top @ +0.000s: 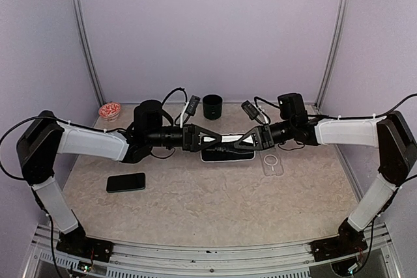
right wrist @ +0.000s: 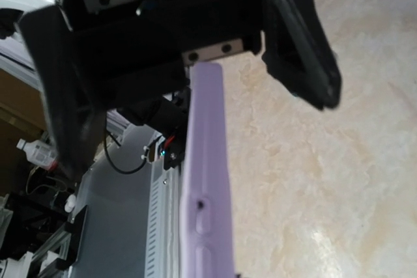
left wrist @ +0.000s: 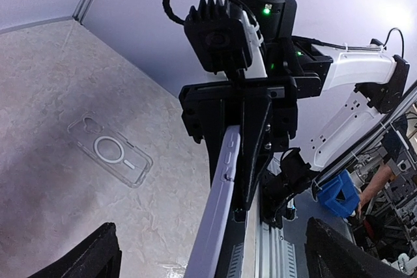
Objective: Put the phone into the phone case
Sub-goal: Pass from the right arm to the left
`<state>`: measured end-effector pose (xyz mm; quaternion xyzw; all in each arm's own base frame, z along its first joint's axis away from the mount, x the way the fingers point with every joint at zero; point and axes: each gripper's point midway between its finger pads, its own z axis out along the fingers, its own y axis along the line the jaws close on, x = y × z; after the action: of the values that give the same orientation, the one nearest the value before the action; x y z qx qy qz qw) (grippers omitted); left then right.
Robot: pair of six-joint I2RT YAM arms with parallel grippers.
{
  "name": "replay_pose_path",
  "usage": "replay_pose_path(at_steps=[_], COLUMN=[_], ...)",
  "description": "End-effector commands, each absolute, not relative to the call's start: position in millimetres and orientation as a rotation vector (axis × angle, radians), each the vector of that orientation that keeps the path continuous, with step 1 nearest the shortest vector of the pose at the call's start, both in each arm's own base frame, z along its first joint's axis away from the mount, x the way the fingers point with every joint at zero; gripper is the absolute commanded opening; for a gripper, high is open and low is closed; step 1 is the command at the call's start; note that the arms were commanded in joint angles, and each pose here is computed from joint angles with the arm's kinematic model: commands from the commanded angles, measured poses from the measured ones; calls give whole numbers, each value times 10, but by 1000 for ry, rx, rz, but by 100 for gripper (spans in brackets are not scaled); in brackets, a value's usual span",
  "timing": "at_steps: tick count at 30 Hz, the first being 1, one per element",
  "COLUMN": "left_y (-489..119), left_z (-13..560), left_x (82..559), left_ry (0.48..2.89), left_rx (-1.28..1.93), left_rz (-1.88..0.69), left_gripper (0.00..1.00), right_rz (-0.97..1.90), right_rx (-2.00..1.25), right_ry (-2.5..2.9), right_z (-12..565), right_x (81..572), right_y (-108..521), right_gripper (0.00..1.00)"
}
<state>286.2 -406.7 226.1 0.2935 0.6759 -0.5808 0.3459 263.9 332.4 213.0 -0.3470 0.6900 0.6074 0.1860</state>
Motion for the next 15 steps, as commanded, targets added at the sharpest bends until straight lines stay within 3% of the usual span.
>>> replay_pose_path(at_steps=[1,8,10,15], left_y=[-4142,-4173,-4175,-4182], left_z=[2151,2120,2130,2161], left_x=[2861,2785,2788,2799], left_ry=[1778,1782,1779,1770], left_rx=[786,804,803,801], left_rz=[-1507,-1523,-1523,-1530], left_gripper=[92,88,79,44], right_rz=[1718,1728,1728,1725], right_rx=[-1029,-1019,-1019,-1021], right_ry=[1813,1792,1791,1804], right_z=[2443,2521,2528,2498], right_x=[2638,2661,2667,2665], right_y=[3396,3414,3420,3418], right_gripper=[2,2,2,2])
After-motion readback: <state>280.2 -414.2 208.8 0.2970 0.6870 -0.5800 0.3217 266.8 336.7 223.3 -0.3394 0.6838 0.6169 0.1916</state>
